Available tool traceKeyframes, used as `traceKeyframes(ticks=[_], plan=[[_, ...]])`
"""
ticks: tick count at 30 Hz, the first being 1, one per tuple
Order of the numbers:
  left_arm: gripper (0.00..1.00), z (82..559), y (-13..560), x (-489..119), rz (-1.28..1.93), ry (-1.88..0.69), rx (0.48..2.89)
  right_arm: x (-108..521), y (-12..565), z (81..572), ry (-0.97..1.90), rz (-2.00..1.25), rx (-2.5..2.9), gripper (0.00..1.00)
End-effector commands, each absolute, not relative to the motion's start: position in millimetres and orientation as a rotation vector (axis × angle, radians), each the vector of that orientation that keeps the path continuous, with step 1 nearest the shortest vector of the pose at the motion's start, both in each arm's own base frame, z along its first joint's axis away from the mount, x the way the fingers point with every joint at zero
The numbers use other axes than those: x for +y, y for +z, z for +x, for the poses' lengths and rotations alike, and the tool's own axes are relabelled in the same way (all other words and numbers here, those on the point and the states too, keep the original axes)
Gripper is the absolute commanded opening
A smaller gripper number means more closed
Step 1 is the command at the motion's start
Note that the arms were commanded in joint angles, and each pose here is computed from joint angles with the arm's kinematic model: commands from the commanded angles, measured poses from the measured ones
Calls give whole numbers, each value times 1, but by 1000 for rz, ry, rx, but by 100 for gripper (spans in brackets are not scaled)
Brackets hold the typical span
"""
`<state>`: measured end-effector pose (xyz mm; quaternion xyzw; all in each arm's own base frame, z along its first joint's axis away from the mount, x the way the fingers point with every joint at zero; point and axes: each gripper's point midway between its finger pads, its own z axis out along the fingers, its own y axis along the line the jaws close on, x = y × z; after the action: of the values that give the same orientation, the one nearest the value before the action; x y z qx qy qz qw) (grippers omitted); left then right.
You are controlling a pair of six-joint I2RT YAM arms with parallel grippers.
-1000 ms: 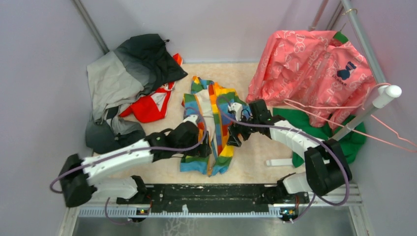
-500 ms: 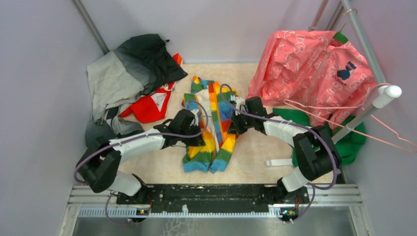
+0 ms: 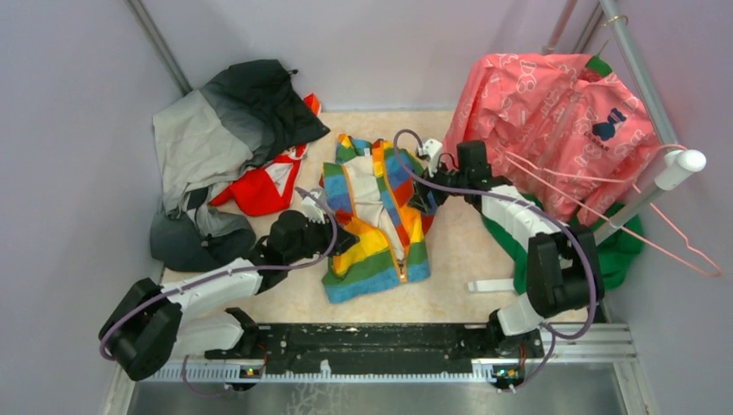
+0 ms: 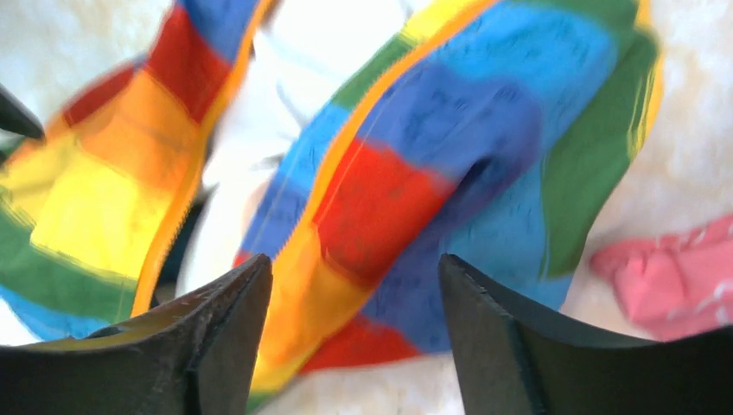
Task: Zip up the jacket
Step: Adjust the jacket at the center of the board.
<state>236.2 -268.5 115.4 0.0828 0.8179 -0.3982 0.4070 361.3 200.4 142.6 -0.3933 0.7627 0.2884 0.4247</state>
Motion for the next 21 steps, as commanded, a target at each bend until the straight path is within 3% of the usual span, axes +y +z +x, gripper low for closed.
traceKeyframes(ticks=[1,2,5,7,9,11,13,14,21], plan=[[47,240,141,-257,123,-1012,1966,170,161,334,536,-1022,1873,80],[58,237,146,-253,111,-1016,1949,167,170,325,521,-1030,1841,87],[89,223,165,-247,95,-1086,1877,178,171,285,738,-1093,1865,88],[98,209,172,-248,83,-1177,1865,196,163,244,1038,-1121,1858,88],[98,191,175,-253,75,-1311,1868,205,154,214,1248,-1095,1861,86],[96,168,178,-261,84,-1479,1879,197,135,211,1188,-1080,1937,87],[87,154,178,-267,83,-1584,1871,188,118,215,1107,-1068,2017,88],[82,149,176,-269,84,-1596,1867,186,110,213,1103,-1072,2045,88],[75,135,150,-302,246,-1439,1901,184,75,212,1114,-1045,2217,82]])
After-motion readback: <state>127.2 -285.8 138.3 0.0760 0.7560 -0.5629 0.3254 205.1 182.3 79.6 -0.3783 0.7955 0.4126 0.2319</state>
